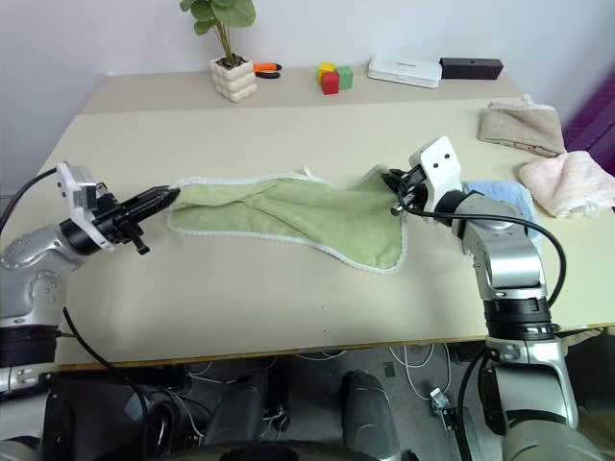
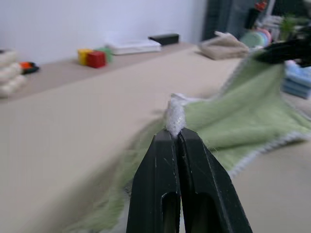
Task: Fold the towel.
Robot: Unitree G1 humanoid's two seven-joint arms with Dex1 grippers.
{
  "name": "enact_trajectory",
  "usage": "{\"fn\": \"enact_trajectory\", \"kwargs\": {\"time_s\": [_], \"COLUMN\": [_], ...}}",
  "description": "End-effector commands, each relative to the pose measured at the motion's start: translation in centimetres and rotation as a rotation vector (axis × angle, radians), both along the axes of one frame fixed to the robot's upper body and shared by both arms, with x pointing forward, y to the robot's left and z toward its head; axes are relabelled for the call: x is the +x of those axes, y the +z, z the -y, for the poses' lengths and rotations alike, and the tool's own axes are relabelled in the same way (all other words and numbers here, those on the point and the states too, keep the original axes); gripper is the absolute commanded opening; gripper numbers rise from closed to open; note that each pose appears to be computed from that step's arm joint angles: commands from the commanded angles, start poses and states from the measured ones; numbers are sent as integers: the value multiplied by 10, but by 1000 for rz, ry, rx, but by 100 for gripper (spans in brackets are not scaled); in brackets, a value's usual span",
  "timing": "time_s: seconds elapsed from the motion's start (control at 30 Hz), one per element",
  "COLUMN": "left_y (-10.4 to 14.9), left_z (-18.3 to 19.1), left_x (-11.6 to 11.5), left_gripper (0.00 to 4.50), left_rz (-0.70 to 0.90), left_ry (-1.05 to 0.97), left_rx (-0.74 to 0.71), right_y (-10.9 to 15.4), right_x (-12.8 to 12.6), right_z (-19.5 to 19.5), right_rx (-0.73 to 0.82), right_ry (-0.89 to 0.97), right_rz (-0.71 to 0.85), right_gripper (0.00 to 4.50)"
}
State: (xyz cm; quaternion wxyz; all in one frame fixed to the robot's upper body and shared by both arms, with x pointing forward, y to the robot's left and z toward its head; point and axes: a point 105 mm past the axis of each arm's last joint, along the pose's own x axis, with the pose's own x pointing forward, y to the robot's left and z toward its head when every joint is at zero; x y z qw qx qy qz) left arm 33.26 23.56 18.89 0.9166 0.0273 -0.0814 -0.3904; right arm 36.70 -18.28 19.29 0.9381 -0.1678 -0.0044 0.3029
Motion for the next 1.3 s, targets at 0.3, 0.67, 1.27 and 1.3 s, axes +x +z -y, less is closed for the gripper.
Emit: {"fn": "enact_trajectory", "kwargs": {"time_s": [0.3, 0.67, 1.27, 1.3], "left_y": [37, 168, 15, 12], "left_z": [-10, -45, -55, -57], "left_x": [78, 90, 15, 12], "left_gripper": [0, 0, 0, 0], "left_rz": [147, 480, 162, 149], "left_ry": [282, 576, -7, -8], "left_rx": [-8, 7, 265, 260], "right_y": [34, 145, -10, -16], "right_x": [47, 84, -33, -35], "right_z": [-13, 0, -11, -8], "right_rx": [-82, -10, -186, -209], "right_ry": [-103, -342, 109, 119], "right_rz": [225, 612, 342, 321], "right_gripper": [3, 3, 3, 3]}}
